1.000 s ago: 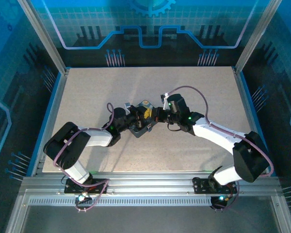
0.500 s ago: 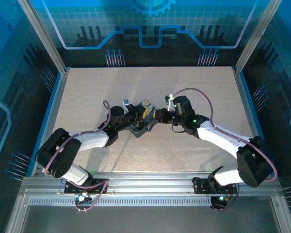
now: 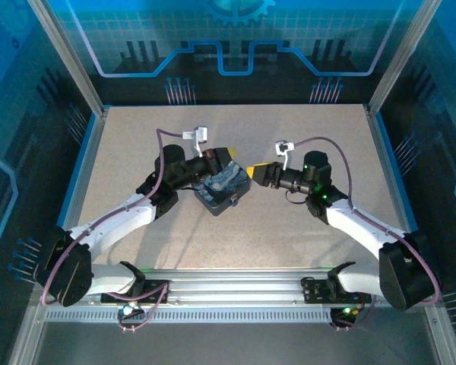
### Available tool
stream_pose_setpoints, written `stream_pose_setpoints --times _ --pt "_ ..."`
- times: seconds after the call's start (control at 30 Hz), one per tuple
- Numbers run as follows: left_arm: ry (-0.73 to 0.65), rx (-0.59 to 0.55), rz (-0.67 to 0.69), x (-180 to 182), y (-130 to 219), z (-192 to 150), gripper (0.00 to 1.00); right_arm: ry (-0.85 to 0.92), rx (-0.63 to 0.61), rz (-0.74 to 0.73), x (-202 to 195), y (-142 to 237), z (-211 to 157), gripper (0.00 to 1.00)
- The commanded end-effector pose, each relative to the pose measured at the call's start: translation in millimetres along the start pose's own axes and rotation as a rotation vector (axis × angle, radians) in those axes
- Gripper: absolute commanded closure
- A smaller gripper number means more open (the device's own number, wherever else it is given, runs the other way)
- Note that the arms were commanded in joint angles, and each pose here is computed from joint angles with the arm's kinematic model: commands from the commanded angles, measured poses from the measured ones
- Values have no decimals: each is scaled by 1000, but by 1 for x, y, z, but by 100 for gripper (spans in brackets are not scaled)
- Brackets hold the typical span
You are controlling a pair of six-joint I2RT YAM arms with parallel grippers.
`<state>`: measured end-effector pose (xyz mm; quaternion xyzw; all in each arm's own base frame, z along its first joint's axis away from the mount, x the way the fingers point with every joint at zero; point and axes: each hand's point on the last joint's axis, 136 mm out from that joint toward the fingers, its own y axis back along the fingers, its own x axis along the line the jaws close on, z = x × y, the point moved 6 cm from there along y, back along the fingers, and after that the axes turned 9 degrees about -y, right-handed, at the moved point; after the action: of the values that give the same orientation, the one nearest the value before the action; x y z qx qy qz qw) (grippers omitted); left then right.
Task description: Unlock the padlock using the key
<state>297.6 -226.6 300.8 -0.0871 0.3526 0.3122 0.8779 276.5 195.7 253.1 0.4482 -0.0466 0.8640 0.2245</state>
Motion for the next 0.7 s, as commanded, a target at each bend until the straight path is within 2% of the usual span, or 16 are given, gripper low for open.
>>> stream_pose_setpoints --times 0.0,0.27,0.67 --pt "-145 44 -92 -18 3 4 100 112 31 200 35 3 10 42" --pt "-131 56 -133 -21 1 2 100 126 81 239 43 -13 4 42" --pt "-122 64 -143 -20 -2 1 100 101 116 257 43 -36 4 51"
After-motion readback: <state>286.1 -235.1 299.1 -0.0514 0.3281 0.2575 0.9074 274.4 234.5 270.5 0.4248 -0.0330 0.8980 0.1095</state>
